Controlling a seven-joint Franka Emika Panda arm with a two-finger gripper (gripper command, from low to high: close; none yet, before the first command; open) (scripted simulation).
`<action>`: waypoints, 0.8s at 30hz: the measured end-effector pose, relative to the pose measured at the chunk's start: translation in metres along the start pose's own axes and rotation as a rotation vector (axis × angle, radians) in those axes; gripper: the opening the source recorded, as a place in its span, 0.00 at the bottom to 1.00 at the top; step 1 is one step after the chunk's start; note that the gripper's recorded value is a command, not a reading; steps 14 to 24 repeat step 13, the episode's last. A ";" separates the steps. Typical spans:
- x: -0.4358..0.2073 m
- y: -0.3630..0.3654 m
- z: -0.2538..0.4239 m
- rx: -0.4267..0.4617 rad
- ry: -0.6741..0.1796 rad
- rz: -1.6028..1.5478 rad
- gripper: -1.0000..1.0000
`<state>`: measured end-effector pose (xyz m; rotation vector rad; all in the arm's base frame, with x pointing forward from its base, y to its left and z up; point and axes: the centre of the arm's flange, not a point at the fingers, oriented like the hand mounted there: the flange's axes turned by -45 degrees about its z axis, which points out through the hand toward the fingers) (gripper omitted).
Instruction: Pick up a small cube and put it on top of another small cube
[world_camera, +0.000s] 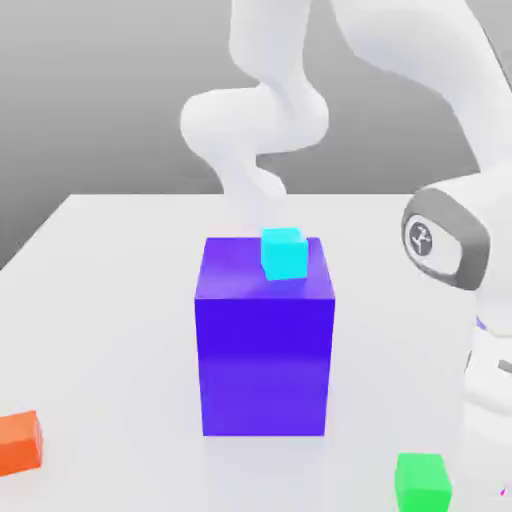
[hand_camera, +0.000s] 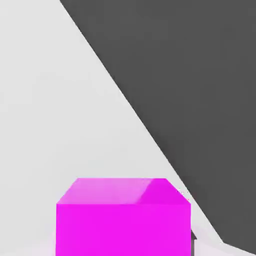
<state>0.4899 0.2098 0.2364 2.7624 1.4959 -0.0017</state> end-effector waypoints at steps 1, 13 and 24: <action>-0.011 -0.001 -0.003 0.001 0.000 -0.005 0.00; -0.021 -0.001 0.052 0.000 0.001 -0.011 1.00; -0.021 -0.001 0.052 0.000 0.001 -0.011 1.00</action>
